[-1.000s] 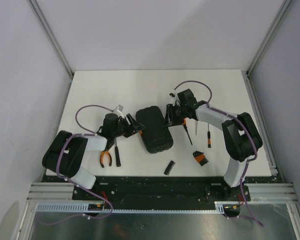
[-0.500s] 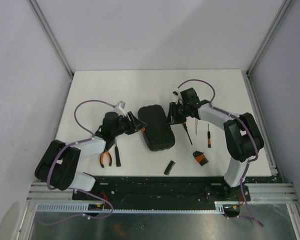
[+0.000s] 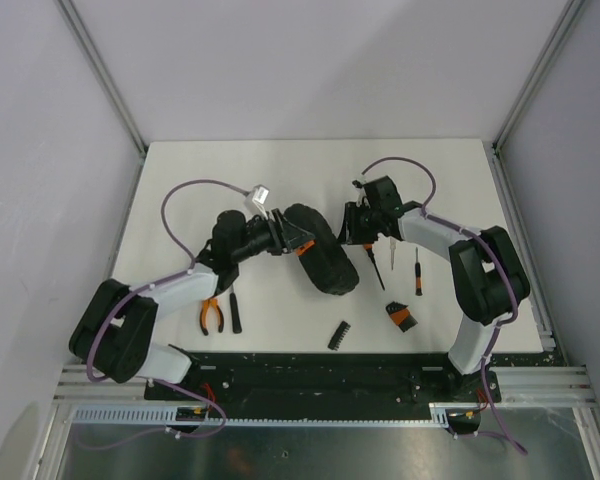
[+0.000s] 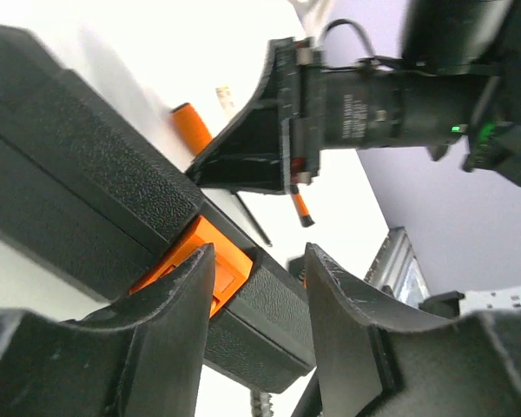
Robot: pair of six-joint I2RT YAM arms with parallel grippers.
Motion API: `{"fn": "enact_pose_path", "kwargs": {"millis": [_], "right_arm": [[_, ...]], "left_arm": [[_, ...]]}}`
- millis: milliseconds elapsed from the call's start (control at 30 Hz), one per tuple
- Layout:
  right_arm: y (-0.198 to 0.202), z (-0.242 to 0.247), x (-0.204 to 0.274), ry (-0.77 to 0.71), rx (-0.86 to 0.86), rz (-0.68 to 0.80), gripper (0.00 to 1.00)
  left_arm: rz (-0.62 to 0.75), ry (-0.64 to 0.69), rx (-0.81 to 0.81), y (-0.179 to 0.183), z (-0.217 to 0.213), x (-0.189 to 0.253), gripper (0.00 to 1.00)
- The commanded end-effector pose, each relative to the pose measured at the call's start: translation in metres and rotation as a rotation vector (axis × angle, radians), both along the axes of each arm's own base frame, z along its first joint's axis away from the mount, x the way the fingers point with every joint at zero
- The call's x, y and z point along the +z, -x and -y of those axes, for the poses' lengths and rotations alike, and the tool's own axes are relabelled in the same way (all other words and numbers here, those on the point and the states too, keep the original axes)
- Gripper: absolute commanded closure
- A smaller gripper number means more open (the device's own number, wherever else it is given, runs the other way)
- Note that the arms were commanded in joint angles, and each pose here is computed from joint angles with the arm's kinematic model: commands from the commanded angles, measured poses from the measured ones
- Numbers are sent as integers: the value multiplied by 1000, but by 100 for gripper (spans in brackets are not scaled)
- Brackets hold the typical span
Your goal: Pack the tool kit
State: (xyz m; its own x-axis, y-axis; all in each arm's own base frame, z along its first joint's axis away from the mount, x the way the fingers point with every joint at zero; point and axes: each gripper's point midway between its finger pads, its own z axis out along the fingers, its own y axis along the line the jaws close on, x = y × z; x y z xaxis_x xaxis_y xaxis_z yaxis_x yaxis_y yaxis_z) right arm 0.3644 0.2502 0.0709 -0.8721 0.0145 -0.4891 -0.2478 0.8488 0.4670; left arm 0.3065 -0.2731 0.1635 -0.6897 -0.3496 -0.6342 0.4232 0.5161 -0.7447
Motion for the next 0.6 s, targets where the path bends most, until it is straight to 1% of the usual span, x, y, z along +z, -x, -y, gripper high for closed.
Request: {"fn": "enact_pose_path", "kwargs": {"millis": [0, 233, 433, 567], "right_arm": [[25, -1, -22, 30, 38, -78, 61], [23, 2, -19, 27, 21, -60, 60], [15, 6, -5, 13, -13, -25, 58], [5, 19, 9, 23, -81, 14, 57]], "left_arm": [[77, 31, -112, 4, 27, 23, 49], [4, -26, -94, -9, 34, -6, 47], [-5, -49, -88, -19, 38, -10, 47], [-7, -60, -86, -26, 41, -8, 46]]}}
